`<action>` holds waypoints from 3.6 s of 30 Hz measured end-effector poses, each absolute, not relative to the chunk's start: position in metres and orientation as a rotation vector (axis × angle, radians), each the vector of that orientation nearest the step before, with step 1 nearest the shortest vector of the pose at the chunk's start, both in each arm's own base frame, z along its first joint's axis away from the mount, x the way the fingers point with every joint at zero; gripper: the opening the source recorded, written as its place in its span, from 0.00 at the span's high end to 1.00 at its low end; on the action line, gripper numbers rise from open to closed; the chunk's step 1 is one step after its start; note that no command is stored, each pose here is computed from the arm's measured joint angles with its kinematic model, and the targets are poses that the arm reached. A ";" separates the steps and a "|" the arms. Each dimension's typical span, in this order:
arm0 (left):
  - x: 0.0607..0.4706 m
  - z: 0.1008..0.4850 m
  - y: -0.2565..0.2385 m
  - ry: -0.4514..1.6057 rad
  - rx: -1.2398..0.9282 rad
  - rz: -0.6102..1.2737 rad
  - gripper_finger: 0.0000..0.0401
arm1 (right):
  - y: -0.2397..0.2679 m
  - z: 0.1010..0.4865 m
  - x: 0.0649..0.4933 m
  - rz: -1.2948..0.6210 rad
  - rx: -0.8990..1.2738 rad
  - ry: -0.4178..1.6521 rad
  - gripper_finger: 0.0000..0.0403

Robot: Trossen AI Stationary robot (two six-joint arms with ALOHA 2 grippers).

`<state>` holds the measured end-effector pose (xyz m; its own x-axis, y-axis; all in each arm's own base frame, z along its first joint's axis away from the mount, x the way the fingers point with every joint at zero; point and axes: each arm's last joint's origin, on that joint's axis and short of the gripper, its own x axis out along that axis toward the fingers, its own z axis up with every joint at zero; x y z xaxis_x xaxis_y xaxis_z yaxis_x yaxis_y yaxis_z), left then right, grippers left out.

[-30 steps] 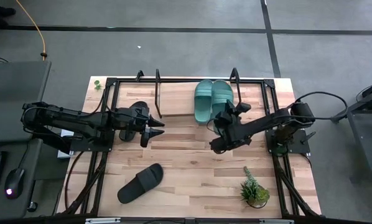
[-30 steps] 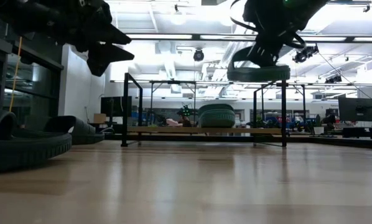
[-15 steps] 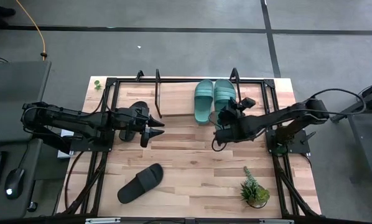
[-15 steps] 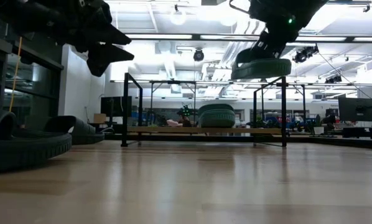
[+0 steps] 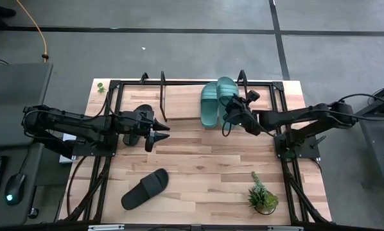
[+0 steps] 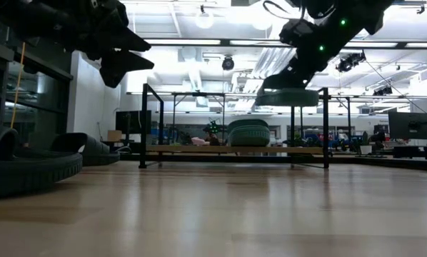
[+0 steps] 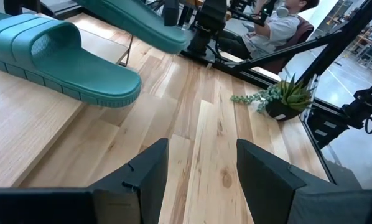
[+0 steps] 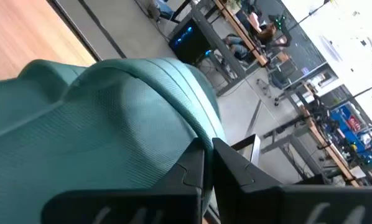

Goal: Pick and place slides into the shelf
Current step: Put the green slipper on the shelf, then put the top black slipper on the shelf

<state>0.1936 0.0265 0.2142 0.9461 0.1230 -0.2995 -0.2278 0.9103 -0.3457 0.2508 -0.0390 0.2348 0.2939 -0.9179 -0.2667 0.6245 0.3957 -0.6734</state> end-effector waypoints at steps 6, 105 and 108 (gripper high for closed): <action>0.194 0.214 0.026 0.277 -0.387 0.183 0.56 | -0.053 0.227 0.249 -1.082 -0.458 0.735 1.00; 0.193 0.212 0.026 0.305 -0.397 0.182 0.56 | -0.070 0.222 0.288 -0.995 -0.339 0.828 0.52; 0.192 0.210 0.025 0.330 -0.417 0.164 0.56 | -0.058 0.226 0.294 -0.871 -0.217 0.796 0.52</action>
<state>0.1921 0.0253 0.2097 0.9339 0.0883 -0.3466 -0.2225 0.9021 -0.3697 0.2943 -0.0579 0.2261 0.3835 -0.7530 -0.5347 0.5999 0.6433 -0.4756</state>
